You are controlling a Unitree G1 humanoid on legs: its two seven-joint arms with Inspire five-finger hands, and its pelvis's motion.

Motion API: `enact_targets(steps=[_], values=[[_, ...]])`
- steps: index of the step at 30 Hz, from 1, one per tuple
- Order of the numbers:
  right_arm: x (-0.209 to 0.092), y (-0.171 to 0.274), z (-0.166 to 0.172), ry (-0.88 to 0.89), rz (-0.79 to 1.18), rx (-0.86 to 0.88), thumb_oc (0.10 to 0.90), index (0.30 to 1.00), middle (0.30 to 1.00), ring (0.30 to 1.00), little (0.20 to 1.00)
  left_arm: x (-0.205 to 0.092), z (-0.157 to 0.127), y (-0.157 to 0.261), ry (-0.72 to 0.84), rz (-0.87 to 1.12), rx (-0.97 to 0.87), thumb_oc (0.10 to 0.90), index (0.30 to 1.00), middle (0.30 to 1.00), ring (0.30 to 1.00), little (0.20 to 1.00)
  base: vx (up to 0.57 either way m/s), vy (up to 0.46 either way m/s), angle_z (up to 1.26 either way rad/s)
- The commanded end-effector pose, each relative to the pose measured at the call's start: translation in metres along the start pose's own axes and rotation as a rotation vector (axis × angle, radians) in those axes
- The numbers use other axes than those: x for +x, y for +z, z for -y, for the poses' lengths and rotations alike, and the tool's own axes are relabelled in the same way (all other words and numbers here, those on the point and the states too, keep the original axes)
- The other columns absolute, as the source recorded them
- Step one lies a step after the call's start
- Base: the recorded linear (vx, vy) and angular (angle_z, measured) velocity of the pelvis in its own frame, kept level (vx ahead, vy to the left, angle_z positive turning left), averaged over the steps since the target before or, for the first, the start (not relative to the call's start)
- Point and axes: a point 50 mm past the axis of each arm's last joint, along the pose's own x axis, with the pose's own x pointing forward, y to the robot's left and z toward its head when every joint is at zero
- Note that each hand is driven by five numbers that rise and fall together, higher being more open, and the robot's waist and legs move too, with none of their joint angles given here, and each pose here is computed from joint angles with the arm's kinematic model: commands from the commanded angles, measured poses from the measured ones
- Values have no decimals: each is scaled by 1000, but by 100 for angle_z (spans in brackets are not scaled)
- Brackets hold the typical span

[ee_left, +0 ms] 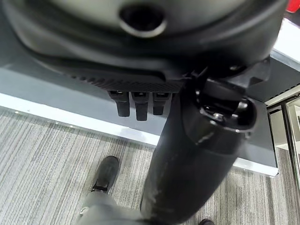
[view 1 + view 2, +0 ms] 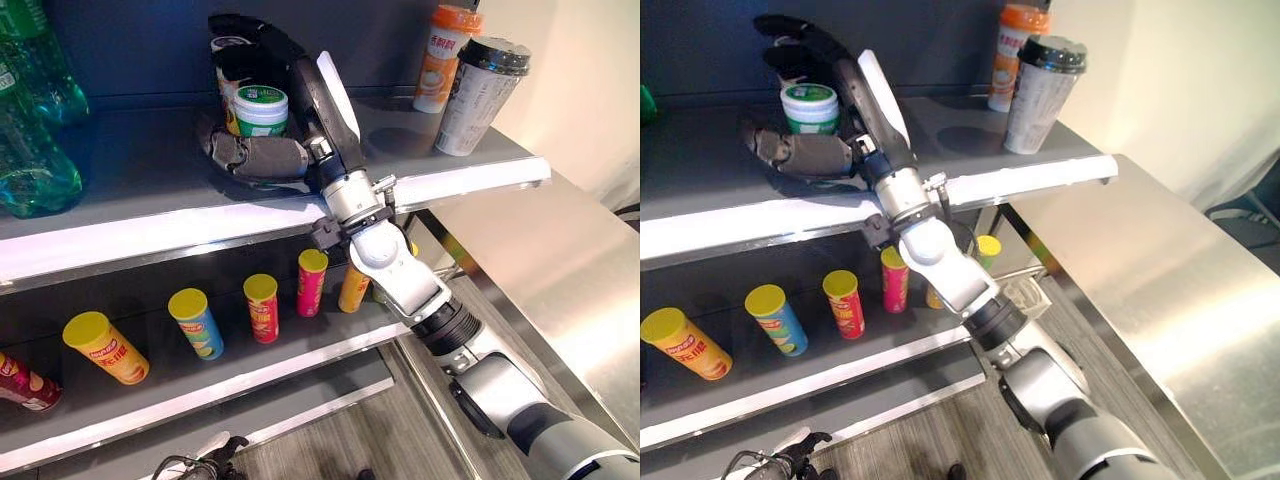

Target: Put the goods on the table back onto the shelves and tidy them up.

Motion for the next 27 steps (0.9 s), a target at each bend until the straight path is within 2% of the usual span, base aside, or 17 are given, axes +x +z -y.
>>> enact_targets(steps=[1, 9, 14, 19, 24, 27], values=[[6, -24, 1, 3, -149, -95, 800, 900, 900, 900, 900, 11, -43, 33, 112, 93, 8, 800, 900, 900, 900, 900, 0, 0, 0], [-2, -8, 22, -55, -55, -138, 800, 900, 900, 900, 900, 10, -41, 32, 120, 92, -2, 800, 900, 900, 900, 900, 0, 0, 0], [-26, 9, 43, -94, 37, -161, 800, 900, 900, 900, 900, 10, -37, 32, 121, 92, -9, 800, 900, 900, 900, 900, -3, -9, 4], [-51, 23, 69, -191, 100, -94, 800, 900, 900, 900, 900, 9, -32, 29, 120, 85, -19, 800, 900, 900, 900, 900, -1, 0, -1], [-57, 30, 92, -233, 120, -30, 800, 900, 900, 900, 900, 8, -29, 24, 114, 68, -18, 800, 900, 900, 900, 900, 0, 0, 0], [-49, 48, 117, -165, 151, 40, 800, 900, 900, 900, 900, 6, -30, 11, 108, 22, -29, 800, 900, 900, 900, 900, -23, -3, 1]])
